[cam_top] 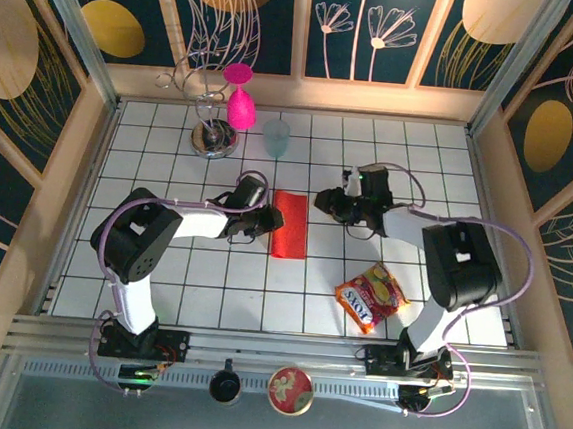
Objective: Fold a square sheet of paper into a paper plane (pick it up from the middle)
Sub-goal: First fold in half a square sheet of paper at the center of the table, then hold the square sheet of paper at the center of the table.
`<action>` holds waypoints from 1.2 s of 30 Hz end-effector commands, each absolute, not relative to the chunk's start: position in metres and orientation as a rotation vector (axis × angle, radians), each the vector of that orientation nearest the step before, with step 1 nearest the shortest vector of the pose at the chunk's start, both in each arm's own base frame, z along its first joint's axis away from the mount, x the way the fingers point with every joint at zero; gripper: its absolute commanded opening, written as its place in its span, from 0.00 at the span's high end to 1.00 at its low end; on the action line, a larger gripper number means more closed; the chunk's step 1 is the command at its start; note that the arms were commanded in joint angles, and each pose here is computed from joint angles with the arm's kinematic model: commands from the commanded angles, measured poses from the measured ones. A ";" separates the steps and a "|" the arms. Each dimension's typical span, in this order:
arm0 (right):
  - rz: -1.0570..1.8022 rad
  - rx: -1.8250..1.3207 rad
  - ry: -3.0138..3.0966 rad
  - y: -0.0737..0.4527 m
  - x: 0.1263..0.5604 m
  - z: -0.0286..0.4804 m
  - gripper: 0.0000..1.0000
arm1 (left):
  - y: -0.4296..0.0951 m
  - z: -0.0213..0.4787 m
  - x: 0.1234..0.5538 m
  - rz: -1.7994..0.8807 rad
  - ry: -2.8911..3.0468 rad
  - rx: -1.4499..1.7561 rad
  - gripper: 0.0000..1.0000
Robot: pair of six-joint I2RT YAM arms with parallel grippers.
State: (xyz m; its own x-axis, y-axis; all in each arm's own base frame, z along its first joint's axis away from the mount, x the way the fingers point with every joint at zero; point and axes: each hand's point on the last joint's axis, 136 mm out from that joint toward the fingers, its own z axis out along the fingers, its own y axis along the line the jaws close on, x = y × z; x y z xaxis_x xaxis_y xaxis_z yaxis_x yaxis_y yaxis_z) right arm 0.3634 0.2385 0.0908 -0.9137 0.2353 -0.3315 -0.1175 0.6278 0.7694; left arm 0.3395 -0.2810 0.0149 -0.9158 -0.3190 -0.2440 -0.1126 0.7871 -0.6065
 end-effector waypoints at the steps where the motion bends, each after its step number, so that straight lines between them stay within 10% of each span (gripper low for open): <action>1: 1.085 0.116 2.443 0.222 0.361 0.088 0.67 | -0.248 -0.049 0.312 -0.606 2.809 -0.393 0.75; 36: 1.336 -0.100 2.488 0.278 0.340 0.070 0.75 | -0.247 -0.086 0.304 -0.554 2.894 -0.379 0.76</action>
State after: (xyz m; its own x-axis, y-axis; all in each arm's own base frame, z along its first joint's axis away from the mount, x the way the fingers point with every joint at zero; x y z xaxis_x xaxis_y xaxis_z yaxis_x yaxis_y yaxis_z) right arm 0.3398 0.2633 0.0626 -0.9502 0.1274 -0.2845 -0.1558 0.5965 0.7874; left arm 0.3396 -0.2810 0.0072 -0.9238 -0.3203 -0.2098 -0.1431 0.7970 -0.5867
